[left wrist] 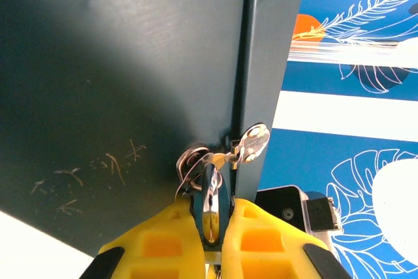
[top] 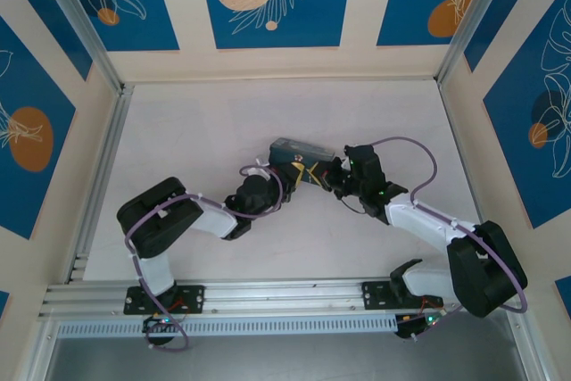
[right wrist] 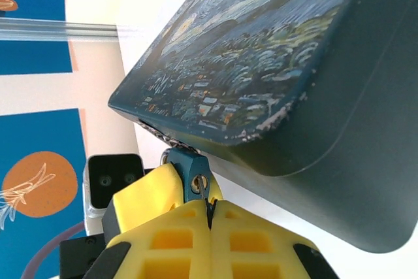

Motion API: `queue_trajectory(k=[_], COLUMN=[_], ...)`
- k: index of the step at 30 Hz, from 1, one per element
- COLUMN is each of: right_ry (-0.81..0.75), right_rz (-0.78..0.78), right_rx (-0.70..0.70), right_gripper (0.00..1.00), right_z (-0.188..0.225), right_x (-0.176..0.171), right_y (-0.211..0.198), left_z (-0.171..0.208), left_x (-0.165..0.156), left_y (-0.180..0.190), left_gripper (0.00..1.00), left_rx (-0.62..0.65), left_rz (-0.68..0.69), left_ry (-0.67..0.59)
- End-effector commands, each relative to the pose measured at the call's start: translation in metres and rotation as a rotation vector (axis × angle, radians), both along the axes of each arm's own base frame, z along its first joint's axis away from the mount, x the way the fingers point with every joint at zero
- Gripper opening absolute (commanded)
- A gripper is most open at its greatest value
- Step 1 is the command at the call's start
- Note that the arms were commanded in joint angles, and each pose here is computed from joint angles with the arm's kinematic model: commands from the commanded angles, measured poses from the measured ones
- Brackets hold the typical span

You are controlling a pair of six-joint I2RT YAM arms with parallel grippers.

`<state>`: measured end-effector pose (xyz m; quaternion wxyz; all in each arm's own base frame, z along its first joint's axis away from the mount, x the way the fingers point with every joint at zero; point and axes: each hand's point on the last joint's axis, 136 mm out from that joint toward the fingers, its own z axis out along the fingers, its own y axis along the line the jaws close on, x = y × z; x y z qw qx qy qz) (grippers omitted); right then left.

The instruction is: Unlock the padlock with the key

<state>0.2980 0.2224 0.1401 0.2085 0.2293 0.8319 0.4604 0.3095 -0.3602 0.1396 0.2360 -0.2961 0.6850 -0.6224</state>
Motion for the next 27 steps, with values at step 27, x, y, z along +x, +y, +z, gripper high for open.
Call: queue_trajectory(k=[27], right_ry=[-0.096], right_rz=[0.026], right_rx=[0.19], right_gripper=[0.0], right_z=[0.032], right_x=[0.02], right_y=[0.011], left_z=[0.022], left_x=[-0.041], left_y=[-0.038], left_gripper=[0.0], left_rx=[-0.063], left_rz=[-0.221], left_ry=[-0.043])
